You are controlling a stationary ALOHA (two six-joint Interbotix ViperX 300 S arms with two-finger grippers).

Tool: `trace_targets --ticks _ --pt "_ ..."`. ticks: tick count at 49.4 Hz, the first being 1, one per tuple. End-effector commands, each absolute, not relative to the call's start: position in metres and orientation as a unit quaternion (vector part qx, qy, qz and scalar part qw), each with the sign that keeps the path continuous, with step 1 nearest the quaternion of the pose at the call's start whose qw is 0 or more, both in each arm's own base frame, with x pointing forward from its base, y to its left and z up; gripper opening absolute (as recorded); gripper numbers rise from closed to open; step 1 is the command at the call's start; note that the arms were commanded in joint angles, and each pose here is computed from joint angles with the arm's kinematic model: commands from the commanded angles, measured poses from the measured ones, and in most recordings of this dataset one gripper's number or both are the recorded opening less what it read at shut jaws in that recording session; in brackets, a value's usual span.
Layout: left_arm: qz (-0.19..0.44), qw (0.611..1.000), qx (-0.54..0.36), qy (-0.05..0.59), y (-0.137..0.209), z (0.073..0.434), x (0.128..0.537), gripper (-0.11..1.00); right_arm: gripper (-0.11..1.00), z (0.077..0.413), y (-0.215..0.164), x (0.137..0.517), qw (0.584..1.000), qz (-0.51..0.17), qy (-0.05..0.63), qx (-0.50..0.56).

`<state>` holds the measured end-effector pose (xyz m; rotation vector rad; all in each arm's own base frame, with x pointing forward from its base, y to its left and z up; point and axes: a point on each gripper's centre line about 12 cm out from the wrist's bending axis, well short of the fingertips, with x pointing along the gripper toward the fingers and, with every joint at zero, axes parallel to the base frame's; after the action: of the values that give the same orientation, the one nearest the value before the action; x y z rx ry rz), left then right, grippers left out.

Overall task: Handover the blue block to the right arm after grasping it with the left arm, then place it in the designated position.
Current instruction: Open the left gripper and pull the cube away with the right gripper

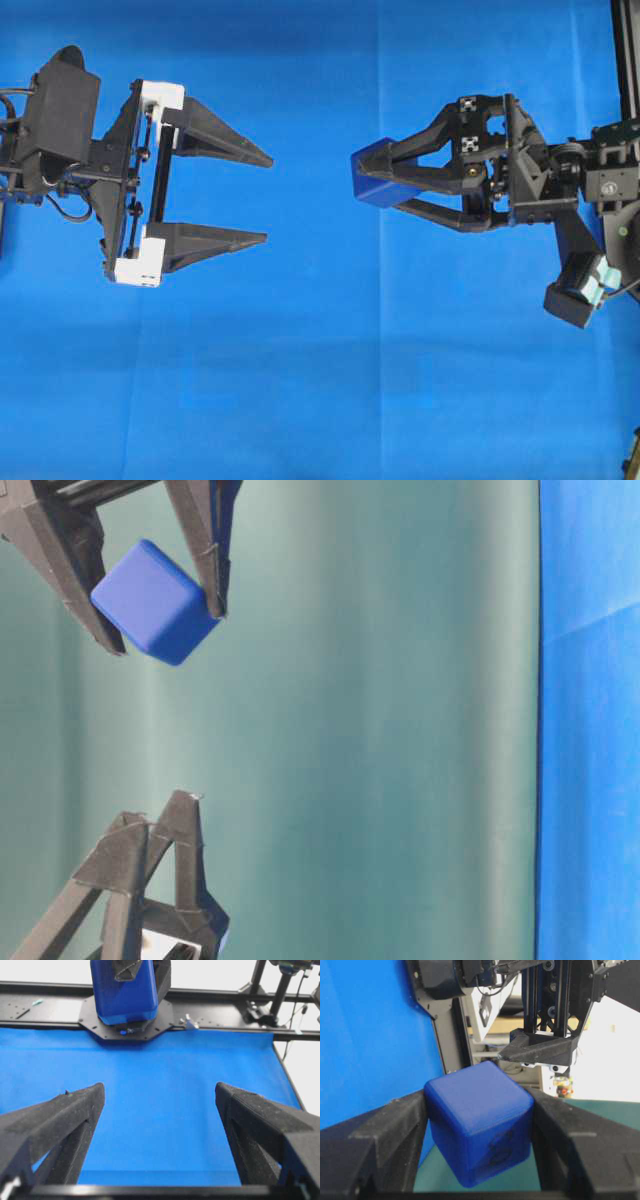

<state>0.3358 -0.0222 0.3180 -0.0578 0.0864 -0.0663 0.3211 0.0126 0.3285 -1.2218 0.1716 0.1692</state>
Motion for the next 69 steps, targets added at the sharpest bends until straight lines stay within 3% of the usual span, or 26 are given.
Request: trace_targets --ticks 1,21,36,47,69 --pt "-0.033 0.999 -0.029 0.029 -0.022 0.327 0.334 0.93 0.52 0.338 0.013 0.321 0.823 0.072 0.07 -0.56" --pt "-0.034 0.999 -0.022 0.027 -0.022 0.329 0.335 0.93 0.52 0.342 0.013 0.316 0.935 0.05 0.078 -0.343" --pt "-0.034 0.999 -0.02 0.028 -0.022 0.327 0.334 0.93 0.52 0.345 0.013 0.314 0.988 0.031 0.084 -0.128" --pt "-0.034 0.999 -0.019 0.028 -0.022 0.328 0.334 0.93 0.52 0.349 0.01 0.31 0.996 0.008 0.093 -0.01" --pt "-0.035 0.999 -0.018 0.028 -0.023 0.329 0.334 0.93 0.52 0.348 0.007 0.309 0.995 -0.003 0.104 -0.001"
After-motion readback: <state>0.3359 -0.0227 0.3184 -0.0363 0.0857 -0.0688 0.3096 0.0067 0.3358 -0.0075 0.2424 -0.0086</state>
